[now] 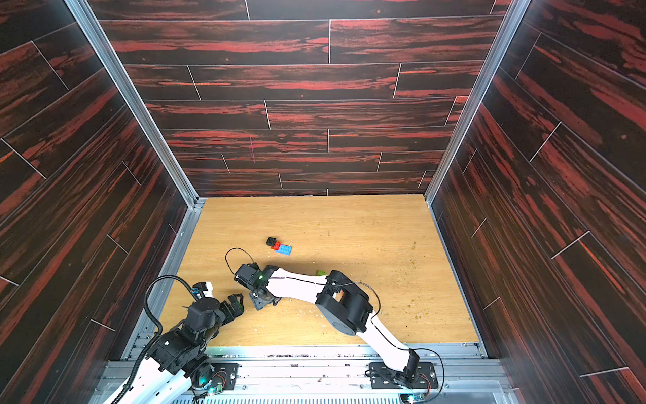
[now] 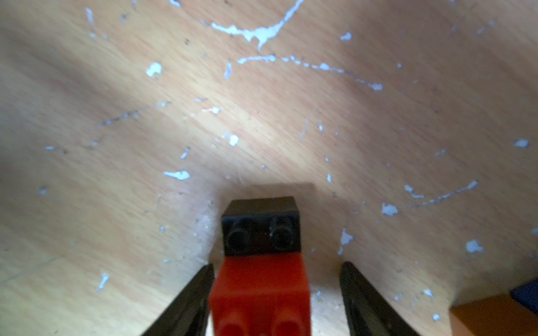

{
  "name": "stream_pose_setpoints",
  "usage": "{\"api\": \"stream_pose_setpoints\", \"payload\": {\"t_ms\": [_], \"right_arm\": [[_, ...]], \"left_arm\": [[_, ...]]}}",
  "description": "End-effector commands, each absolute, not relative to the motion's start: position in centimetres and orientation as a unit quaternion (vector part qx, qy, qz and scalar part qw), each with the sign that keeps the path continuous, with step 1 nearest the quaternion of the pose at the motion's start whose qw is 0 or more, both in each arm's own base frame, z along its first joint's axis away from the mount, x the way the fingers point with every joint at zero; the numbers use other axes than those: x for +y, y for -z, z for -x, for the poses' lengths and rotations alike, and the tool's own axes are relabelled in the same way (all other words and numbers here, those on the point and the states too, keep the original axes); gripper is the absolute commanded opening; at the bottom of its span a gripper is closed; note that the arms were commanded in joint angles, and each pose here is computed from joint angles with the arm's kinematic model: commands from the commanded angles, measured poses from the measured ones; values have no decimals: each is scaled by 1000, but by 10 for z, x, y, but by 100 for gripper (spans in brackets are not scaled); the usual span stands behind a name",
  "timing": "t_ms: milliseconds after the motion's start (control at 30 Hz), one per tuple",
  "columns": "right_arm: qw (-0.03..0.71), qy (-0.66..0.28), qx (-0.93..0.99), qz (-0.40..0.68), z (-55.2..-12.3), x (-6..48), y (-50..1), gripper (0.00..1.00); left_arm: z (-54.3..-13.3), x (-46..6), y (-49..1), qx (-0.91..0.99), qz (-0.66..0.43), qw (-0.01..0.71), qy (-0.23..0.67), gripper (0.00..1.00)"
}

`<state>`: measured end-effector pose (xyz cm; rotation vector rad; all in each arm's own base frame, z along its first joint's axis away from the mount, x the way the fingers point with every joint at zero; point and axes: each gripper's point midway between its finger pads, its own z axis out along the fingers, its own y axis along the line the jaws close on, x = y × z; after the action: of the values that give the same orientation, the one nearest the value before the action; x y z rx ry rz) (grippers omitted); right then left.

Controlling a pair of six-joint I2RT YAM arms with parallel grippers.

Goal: Assemble the letter v with lego
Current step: Assemble the lego brick with the lego brick.

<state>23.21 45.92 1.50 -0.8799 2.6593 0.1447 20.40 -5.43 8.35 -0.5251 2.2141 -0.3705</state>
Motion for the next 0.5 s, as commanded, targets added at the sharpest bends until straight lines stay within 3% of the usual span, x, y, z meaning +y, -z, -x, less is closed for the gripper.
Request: {"api": "stream_pose_setpoints", "payload": {"t_ms": [0,467], "right_arm": [[146,-7,937,316,-227,437,24,67],[173,-43,942,286,-217,419,61,60]], "left_arm": [[-206,-50,-93,872,216,415,140,100],[-205,-47,-90,872,221,416,134,100]]}}
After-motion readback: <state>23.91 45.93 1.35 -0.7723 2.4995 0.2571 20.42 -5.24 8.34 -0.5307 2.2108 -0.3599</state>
